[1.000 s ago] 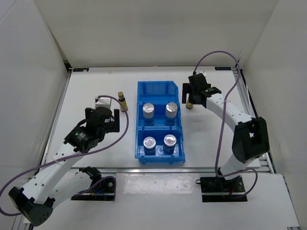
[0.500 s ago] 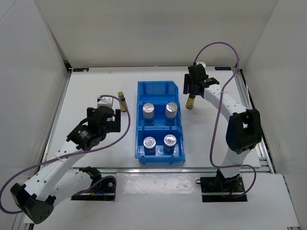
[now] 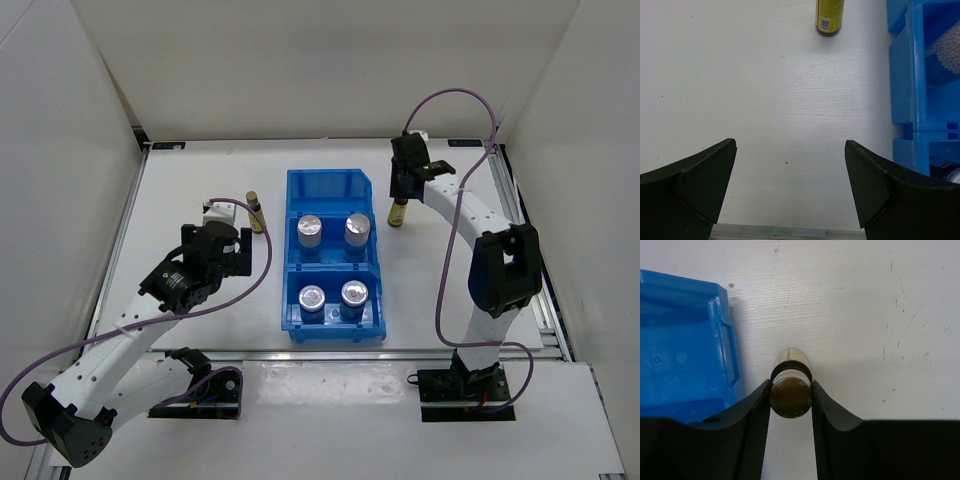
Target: Organize the condiment bottles
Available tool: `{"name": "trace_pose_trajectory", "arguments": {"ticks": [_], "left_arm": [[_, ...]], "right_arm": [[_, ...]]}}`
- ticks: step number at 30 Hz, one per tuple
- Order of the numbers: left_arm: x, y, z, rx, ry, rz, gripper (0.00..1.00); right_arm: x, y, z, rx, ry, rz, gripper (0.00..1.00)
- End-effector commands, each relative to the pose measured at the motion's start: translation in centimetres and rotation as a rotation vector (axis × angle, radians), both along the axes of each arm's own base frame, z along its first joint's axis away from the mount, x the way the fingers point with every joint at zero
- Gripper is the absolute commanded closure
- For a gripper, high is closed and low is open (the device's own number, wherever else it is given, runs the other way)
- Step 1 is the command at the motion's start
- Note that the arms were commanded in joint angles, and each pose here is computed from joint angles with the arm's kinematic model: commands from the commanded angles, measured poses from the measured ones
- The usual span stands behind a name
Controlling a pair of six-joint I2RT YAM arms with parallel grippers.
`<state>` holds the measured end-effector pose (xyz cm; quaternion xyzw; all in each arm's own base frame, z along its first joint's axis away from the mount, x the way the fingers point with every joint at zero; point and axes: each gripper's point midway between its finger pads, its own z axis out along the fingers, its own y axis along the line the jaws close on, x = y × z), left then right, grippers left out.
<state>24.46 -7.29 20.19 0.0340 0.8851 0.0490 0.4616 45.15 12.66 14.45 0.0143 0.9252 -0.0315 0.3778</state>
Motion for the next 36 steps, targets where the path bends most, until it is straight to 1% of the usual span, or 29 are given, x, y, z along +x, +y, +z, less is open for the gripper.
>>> {"name": "trace_pose_trajectory", "arguments": {"ticks": [1,4,5,6,7,9,10,11,13,14,16,18,21,23,25,29,32,34,36], "left_arm": [[0.3,-0.3,0.7,-0.018,-0.024,-0.003,0.0],[0.3,-0.3,0.7,-0.018,-0.024,-0.003,0.0],[0.3,-0.3,0.7,-0.018,-0.024,-0.003,0.0],[0.3,-0.3,0.7,-0.018,-0.024,-0.003,0.0],[0.3,-0.3,0.7,-0.018,-0.024,-0.003,0.0],[0.3,-0.3,0.7,-0.018,-0.024,-0.003,0.0],[0.3,-0.3,0.7,-0.018,-0.024,-0.003,0.0],[0.3,-0.3,0.7,-0.018,-0.024,-0.003,0.0],[0.3,-0.3,0.7,-0.018,-0.024,-0.003,0.0],[0.3,-0.3,0.7,-0.018,-0.024,-0.003,0.0],[0.3,-0.3,0.7,-0.018,-0.024,-0.003,0.0],[0.3,-0.3,0.7,-0.018,-0.024,-0.003,0.0],[0.3,-0.3,0.7,-0.018,-0.024,-0.003,0.0],[0.3,-0.3,0.7,-0.018,-0.024,-0.003,0.0],[0.3,-0.1,0.8,-0.014,-0.028,0.004,0.0],[0.3,-0.1,0.8,-0.014,-0.028,0.004,0.0],[0.3,-0.1,0.8,-0.014,-0.028,0.004,0.0],[0.3,-0.1,0.8,-0.014,-0.028,0.004,0.0],[0.3,-0.1,0.8,-0.014,-0.028,0.004,0.0]], "right_arm": [[0.8,0.2,1.1,0.0,-0.017,0.007,0.64],[0.8,0.2,1.5,0.0,-0.019,0.007,0.73],[0.6,0.2,1.3,-0.004,-0.007,0.007,0.78],[0.7,0.2,2.3,0.004,-0.03,0.007,0.8],[0.7,0.2,3.1,0.008,-0.039,0.007,0.86],[0.8,0.2,4.3,0.015,-0.057,0.007,0.9],[1.1,0.3,6.0,0.027,-0.089,0.007,0.93],[1.1,0.2,6.5,0.02,-0.096,-0.002,0.96],[1.2,1.0,8.5,0.006,-0.143,0.025,0.99],[1.6,0.7,10.0,0.0,-0.176,0.005,1.0],[1.4,2.1,11.5,-0.012,-0.203,0.042,1.0],[1.7,3.0,13.8,0.011,-0.254,0.053,1.0],[2.3,5.1,15.0,0.037,-0.275,0.106,1.0],[2.3,7.1,15.3,0.059,-0.272,0.166,1.0],[2.6,8.5,15.4,0.07,-0.278,0.19,1.0],[2.4,11.7,14.2,0.067,-0.255,0.271,1.0],[2.8,13.2,11.5,0.065,-0.204,0.305,1.0],[3.0,13.6,11.0,0.074,-0.189,0.307,1.0],[3.1,14.4,9.3,0.091,-0.151,0.325,1.0]]}}
